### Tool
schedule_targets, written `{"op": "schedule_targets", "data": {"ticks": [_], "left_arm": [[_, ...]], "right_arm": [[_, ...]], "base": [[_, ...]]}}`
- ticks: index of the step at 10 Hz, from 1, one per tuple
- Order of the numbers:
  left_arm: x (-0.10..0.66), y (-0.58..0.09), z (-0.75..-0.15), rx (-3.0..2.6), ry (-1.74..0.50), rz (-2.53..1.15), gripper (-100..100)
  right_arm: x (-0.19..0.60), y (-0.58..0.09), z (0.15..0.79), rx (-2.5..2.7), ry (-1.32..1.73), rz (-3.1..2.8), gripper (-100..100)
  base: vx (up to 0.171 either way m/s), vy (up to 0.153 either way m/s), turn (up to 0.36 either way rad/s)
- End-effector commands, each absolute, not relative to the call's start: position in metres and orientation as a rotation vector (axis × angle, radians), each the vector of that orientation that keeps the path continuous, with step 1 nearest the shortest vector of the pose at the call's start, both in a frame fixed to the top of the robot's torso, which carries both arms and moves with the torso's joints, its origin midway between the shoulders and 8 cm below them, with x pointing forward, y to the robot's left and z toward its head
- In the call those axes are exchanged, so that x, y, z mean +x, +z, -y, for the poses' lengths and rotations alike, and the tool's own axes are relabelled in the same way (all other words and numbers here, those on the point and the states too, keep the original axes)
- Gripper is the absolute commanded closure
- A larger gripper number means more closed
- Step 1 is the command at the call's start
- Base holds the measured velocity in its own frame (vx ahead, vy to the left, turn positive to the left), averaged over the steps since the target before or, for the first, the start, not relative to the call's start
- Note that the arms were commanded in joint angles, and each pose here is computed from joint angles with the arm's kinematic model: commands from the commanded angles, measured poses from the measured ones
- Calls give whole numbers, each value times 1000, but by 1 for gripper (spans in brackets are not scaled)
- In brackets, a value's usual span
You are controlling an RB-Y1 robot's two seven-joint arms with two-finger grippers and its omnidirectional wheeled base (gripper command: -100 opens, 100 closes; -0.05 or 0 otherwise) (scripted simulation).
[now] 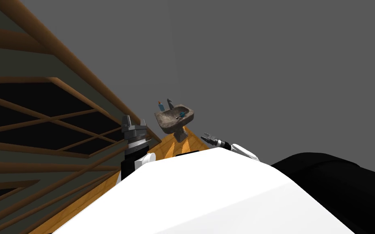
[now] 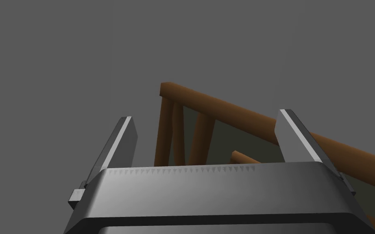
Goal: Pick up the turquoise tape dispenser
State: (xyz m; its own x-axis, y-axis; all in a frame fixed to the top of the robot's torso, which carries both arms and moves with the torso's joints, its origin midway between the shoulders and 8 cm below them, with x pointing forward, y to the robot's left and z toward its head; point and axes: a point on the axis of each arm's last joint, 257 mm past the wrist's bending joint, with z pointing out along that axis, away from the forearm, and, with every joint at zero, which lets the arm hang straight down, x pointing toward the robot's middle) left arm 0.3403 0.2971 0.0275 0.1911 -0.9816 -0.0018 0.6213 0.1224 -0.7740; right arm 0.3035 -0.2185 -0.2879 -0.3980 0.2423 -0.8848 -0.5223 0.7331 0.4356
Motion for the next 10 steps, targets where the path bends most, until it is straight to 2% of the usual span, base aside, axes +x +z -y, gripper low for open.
{"op": "schedule_targets", "data": {"ticks": [1,10], "left_arm": [[340,27,-297,-736,-1281,-609,0],[340,27,-297,-736,-1281,-609,0]], "right_arm": [[296,-298,230,-282,798,-1837,-100],[283,-326,317,-752,469,-1994,-100]], "base": [[-24,5,-27],[7,34,-31]]}}
